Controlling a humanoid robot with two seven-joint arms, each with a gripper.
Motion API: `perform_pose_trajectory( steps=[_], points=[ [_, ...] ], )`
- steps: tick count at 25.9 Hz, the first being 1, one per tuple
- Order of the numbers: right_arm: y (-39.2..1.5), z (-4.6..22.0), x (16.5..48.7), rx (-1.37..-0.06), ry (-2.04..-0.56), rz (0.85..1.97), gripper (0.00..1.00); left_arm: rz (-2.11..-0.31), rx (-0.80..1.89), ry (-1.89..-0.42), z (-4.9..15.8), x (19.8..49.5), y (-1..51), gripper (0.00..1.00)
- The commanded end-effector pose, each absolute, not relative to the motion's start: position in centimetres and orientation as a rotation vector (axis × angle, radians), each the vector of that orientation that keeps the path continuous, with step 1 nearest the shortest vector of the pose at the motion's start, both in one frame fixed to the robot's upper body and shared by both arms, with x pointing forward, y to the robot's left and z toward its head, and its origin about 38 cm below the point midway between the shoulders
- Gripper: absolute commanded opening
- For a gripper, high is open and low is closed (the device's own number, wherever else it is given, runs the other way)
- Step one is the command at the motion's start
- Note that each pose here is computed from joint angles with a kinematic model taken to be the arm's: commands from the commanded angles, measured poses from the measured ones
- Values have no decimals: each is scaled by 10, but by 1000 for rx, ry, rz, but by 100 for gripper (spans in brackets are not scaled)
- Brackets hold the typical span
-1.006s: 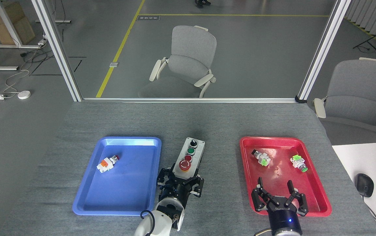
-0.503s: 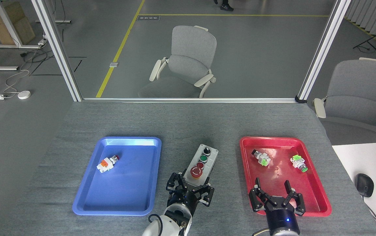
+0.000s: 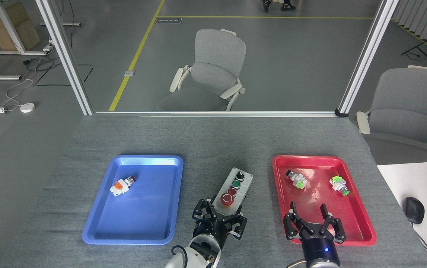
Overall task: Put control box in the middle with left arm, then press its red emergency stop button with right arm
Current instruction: 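Lower the control box onto the table between the trays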
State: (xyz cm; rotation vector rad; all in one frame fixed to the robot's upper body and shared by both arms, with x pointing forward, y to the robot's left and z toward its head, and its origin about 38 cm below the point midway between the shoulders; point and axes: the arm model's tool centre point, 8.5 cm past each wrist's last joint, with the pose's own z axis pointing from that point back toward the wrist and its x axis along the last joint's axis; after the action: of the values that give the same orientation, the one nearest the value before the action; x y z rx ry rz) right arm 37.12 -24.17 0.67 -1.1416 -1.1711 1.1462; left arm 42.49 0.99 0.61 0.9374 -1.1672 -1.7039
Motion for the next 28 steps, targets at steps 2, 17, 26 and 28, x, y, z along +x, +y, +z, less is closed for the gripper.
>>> perform_pose_trajectory(
  steps=[2,17,26,28],
  points=[
    [-240,6,370,-1134,-1179,1152,92,-1707,939,-1170,7,425,9,51],
    [-244,6,370,-1140,-1172,1162,92,-1719,933,-1150,-1,422,12,86],
    [-242,8,372,-1143,-1173,1154,94,-1720,921,-1149,-7,414,12,96],
    [-242,9,372,-1143,-1178,1154,94,-1728,899,-1127,-22,401,18,96]
  ],
)
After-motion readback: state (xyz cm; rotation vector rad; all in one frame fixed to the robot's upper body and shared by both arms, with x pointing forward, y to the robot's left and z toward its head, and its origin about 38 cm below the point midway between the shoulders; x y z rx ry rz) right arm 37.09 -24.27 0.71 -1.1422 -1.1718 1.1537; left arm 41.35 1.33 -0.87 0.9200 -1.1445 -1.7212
